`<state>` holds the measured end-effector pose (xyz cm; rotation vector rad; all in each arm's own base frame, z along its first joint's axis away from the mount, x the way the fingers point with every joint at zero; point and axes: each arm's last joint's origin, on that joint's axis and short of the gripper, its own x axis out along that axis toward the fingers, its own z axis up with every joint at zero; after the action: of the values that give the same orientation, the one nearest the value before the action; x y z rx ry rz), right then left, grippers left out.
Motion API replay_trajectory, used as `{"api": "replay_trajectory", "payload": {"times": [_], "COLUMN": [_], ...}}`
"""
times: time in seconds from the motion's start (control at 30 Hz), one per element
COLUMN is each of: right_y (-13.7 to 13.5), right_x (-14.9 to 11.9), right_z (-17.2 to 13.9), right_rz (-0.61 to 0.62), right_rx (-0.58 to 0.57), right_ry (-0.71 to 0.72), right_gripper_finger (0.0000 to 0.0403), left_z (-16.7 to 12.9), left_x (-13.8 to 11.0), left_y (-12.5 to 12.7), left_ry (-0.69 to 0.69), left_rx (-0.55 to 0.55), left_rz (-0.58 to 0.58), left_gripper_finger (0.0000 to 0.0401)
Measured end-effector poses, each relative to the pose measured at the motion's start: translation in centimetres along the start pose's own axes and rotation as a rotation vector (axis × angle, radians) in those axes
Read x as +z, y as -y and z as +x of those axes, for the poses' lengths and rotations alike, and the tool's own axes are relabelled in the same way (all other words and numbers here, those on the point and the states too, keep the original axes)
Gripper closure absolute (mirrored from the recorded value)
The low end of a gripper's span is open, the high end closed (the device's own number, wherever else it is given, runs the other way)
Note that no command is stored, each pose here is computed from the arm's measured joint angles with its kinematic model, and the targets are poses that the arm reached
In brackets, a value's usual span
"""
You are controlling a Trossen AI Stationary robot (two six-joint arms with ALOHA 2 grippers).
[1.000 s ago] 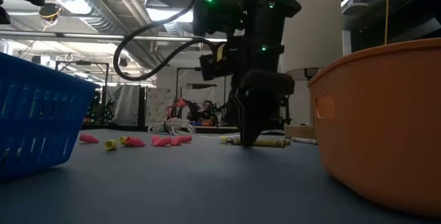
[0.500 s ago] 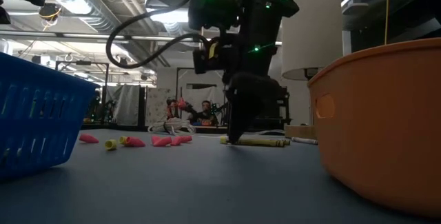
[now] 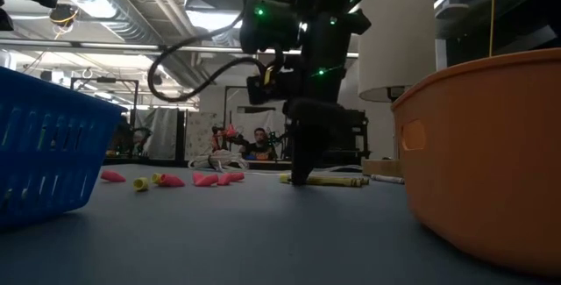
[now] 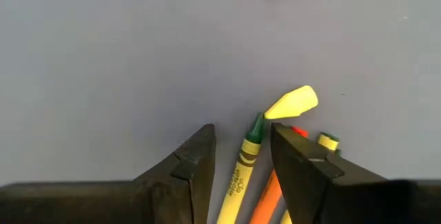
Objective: Sort crayons
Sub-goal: Put the green crayon into the orange bin
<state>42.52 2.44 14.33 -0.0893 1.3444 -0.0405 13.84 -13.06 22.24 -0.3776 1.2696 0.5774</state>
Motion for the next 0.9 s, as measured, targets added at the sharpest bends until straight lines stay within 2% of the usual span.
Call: {"api": "replay_trajectory", "payload": {"times": [0.13,0.4,0.73,0.9], "right_y": [0.18,0.07,-0.05,-0.05], "right_x": [0.00,-0.09,-0.20,-0.19], "right_z": [0.27,0.35,0.43,0.46], "right_rz": [0.008,0.004,0.000,0.000], "right_rx": [0.061,0.067,0.080,0.080], "right_ry": [-0.008,-0.018,-0.028,-0.027], "right_gripper_finger": [0.0260,0.0266,0.0357,0.0389], "left_z": [-0.01,0.00,0.00,-0.01], "left_x": [0.00,0.03,0.04,0.05], "left_y": [0.00,-0.01,0.08,0.08], "left_ry": [0.000,0.007,0.008,0.011], "left_rx": [-0.001,0.000,-0.008,-0.008], "left_rz": [0.000,-0.001,-0.003,-0.003], "left_gripper_finger": [0.0324,0.0324,0.0324,0.0324]}}
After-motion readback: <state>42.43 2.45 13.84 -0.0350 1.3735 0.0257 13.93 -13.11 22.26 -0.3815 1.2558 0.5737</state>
